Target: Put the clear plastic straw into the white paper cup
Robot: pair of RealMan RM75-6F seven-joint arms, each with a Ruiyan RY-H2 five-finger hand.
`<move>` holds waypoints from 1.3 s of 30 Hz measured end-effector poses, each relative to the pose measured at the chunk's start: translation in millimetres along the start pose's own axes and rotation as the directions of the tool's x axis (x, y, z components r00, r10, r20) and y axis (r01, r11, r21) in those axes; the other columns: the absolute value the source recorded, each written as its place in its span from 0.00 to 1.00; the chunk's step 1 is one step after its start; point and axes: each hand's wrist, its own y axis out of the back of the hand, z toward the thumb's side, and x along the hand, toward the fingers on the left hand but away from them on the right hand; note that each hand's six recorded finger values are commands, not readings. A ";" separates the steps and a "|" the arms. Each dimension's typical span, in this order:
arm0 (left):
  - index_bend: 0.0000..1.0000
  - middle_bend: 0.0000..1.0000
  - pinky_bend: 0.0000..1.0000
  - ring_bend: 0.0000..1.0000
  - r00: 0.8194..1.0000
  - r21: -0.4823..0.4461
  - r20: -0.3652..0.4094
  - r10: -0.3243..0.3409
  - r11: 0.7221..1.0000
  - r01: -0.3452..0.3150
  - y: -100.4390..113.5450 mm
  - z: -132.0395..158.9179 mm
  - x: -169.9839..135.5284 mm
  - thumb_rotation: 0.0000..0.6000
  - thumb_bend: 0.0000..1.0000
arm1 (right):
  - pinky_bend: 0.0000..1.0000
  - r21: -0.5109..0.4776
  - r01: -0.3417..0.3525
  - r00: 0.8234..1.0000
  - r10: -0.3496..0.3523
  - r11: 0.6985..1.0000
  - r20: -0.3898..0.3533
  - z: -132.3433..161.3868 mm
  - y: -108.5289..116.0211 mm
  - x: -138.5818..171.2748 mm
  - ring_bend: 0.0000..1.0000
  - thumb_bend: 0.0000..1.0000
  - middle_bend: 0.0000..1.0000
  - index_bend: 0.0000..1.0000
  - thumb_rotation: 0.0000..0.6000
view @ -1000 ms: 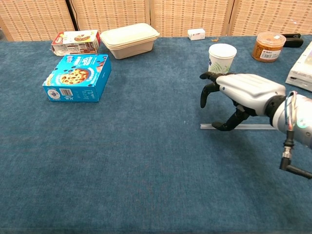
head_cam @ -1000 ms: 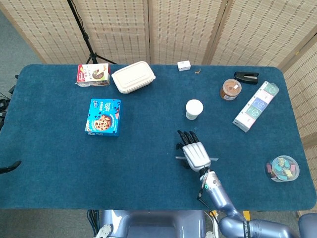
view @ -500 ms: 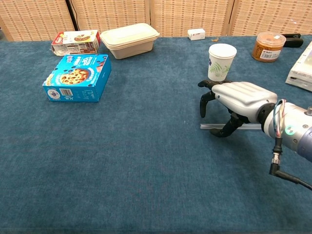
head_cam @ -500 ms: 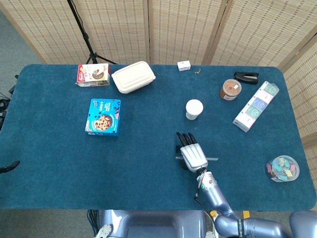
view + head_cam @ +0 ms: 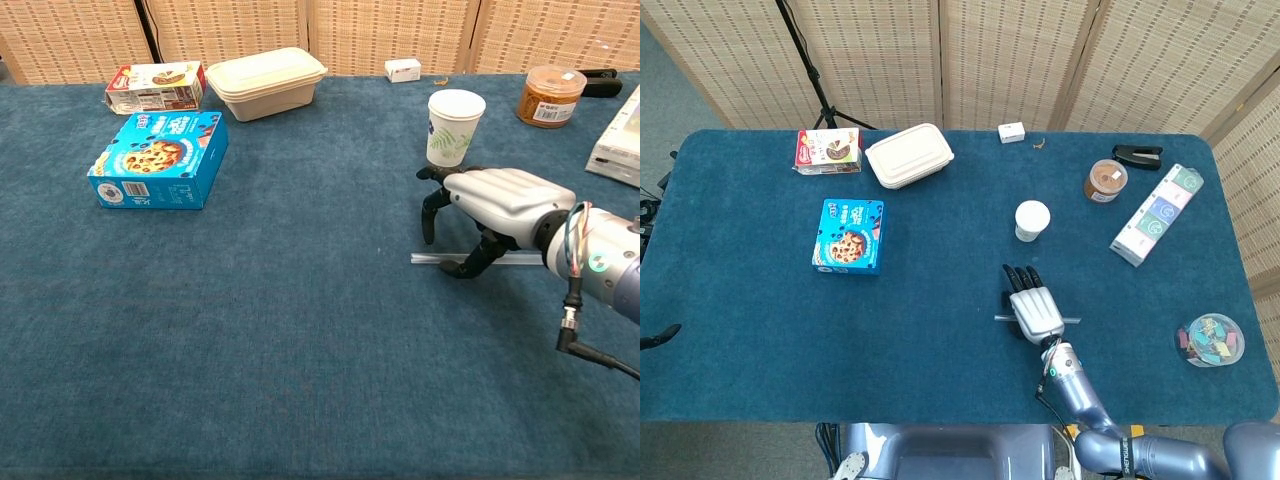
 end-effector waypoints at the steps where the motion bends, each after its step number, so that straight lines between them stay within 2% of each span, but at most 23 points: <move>1: 0.00 0.00 0.00 0.00 1.000 0.000 0.000 0.000 1.000 0.000 0.0 -0.1 0.0 1.00 0.00 | 0.00 0.000 -0.003 1.000 0.003 1.000 0.002 -0.4 -0.4 -0.1 0.00 0.41 0.00 0.45 1.00; 22: 0.00 0.00 0.00 0.00 1.000 -0.007 -0.001 -0.004 1.000 0.004 0.3 -1.4 0.0 1.00 0.00 | 0.00 0.003 -0.026 1.000 0.026 1.000 0.014 -3.3 -3.5 -1.3 0.00 0.43 0.00 0.52 1.00; 34: 0.00 0.00 0.00 0.00 1.000 -0.015 -0.004 -0.006 1.000 0.006 0.9 -2.5 -0.1 1.00 0.00 | 0.00 0.005 -0.011 1.000 0.011 1.000 0.015 -5.6 -1.9 -0.9 0.00 0.44 0.00 0.54 1.00; 39: 0.00 0.00 0.00 0.00 1.000 -0.018 -0.004 -0.009 1.000 0.009 1.0 -2.9 0.0 1.00 0.00 | 0.00 -0.028 0.030 1.000 -0.030 0.999 -0.006 -1.8 9.4 1.4 0.00 0.46 0.00 0.55 1.00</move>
